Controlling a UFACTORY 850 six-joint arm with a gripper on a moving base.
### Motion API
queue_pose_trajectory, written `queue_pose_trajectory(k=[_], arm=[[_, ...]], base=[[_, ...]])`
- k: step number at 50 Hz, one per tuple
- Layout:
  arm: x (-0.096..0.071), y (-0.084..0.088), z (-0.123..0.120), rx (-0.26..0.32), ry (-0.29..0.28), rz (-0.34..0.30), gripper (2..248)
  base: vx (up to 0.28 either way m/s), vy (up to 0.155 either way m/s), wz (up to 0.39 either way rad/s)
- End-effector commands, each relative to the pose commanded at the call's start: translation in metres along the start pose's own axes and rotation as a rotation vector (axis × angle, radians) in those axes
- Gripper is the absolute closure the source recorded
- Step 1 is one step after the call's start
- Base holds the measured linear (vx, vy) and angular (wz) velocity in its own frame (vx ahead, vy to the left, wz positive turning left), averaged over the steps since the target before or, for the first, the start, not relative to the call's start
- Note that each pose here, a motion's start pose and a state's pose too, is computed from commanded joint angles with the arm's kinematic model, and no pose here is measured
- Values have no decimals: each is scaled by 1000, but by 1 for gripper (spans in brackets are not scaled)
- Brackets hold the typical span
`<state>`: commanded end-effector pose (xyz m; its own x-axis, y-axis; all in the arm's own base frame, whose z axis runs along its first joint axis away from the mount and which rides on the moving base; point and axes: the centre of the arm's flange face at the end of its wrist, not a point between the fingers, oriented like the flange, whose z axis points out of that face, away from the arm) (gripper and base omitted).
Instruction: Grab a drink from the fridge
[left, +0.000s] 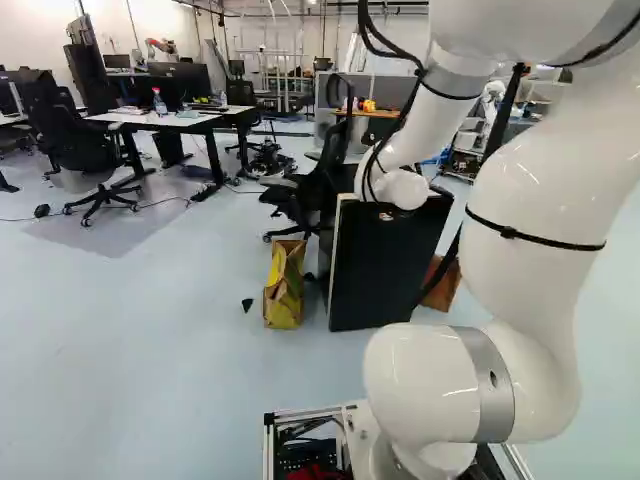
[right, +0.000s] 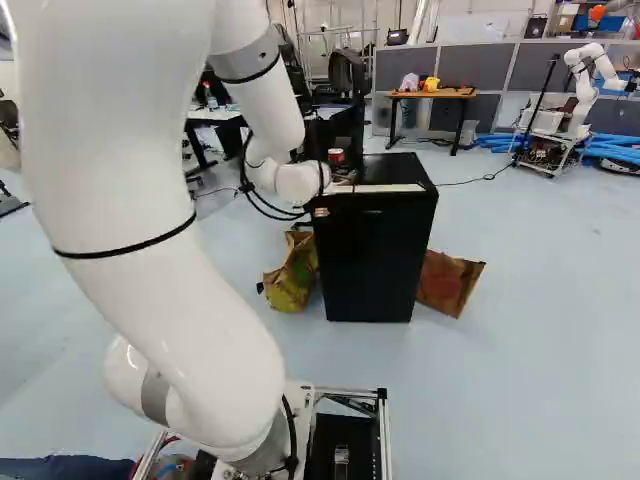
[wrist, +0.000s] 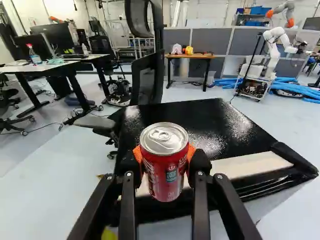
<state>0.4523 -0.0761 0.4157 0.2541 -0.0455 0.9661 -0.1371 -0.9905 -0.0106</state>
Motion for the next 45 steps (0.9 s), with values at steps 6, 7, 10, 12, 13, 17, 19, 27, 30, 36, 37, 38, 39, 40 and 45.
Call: queue_pose_trajectory(k=[6,7,10,12,13,17,19,27,30,36,37,38,39,40,45], arm=[[-9,-10,-21,16,-9,-5,150],[-10,-11,-25,19,-10,-6,150],[-15,-15,-35,26,-14,-9,150],[-18,-18,-41,31,-17,-10,150],[-20,-19,-44,33,-18,-11,150],[-26,-24,-57,43,-23,-15,150],[-30,-26,-64,48,-26,-17,150],[-41,-33,-85,64,-35,-23,150],[-45,-35,-93,69,-38,-25,150],[-54,-39,-107,80,-44,-29,150],[-55,-39,-109,82,-45,-30,150],[-57,-40,-111,83,-46,-30,150],[-58,-40,-114,85,-47,-31,150],[-59,-41,-116,86,-48,-32,150],[-66,-43,-126,94,-52,-35,150]], base=[[0,0,0],[0,0,0],[0,0,0],[0,0,0],[0,0,0],[0,0,0],[0,0,0],[0,0,0],[0,0,0],[0,0,0],[0,0,0],[0,0,0],[0,0,0],[0,0,0],[0,0,0]])
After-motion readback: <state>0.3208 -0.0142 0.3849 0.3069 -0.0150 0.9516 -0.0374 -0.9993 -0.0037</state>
